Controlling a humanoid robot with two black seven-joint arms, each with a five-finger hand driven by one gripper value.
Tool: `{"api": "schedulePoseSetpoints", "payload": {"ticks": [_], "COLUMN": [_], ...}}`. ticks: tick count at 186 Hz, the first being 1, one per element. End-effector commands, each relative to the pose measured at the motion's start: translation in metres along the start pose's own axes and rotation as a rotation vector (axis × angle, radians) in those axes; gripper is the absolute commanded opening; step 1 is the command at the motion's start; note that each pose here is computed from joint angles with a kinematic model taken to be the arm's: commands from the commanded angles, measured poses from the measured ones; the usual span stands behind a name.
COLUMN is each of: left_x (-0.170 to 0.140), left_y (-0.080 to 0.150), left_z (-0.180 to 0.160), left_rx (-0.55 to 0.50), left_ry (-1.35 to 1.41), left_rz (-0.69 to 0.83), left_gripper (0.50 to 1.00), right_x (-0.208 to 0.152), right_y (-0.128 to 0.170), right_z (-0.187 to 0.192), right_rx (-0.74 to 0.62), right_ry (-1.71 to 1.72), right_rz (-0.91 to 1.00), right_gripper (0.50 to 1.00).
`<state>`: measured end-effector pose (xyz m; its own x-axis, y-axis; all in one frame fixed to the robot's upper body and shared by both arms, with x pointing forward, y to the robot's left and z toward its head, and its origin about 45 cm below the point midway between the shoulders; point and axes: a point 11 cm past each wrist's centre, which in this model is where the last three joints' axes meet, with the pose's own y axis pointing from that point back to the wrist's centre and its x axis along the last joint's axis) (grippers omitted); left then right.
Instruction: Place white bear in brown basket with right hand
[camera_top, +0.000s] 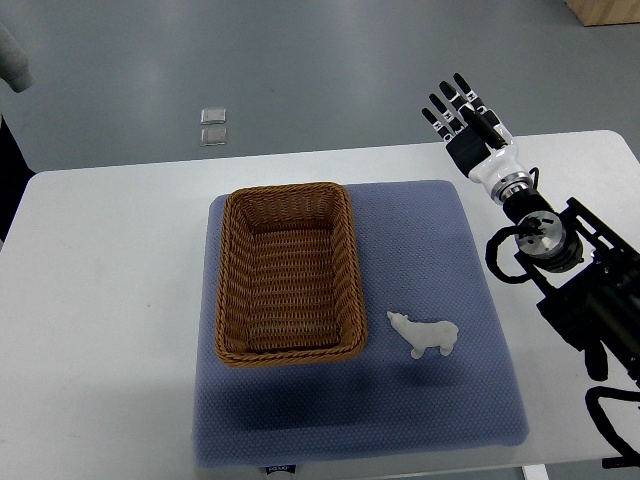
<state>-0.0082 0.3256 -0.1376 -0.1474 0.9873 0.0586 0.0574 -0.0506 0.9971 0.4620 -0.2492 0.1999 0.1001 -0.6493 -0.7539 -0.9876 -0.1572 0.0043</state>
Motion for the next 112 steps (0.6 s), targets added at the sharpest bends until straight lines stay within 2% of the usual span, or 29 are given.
{"api": "schedulePoseSetpoints", "payload": {"ticks": [1,56,80,93,112], "left_x": [0.000,-0.001,0.000,-0.001,-0.001], "left_y": [0.000,0.000,0.000,0.000,0.000], "left_z": [0.000,0.000,0.000,0.000,0.000], "left_rx": [0.001,-0.001,0.001,-0.001,-0.001], "left_ry": [0.001,0.000,-0.001,0.000,-0.001], "left_rz": [0.000,-0.003,0.000,-0.003,-0.004], "left_gripper": [1.000,1.000,1.000,1.000,1.000], "right_x": [0.001,-0.003,-0.004,-0.023,-0.030], "right_y": [0.000,-0.001,-0.001,-0.007,-0.007], "right_z": [0.000,-0.001,-0.003,-0.012,-0.024], "right_rx": [0.000,-0.006,-0.036,-0.052,-0.103], "right_ry": [0.000,0.017,0.136,0.230,0.382], "right_rz": [0.002,-0.012,-0.037,-0.103,-0.163], "right_gripper": [0.926,0.928,0.926,0.926,0.928]}}
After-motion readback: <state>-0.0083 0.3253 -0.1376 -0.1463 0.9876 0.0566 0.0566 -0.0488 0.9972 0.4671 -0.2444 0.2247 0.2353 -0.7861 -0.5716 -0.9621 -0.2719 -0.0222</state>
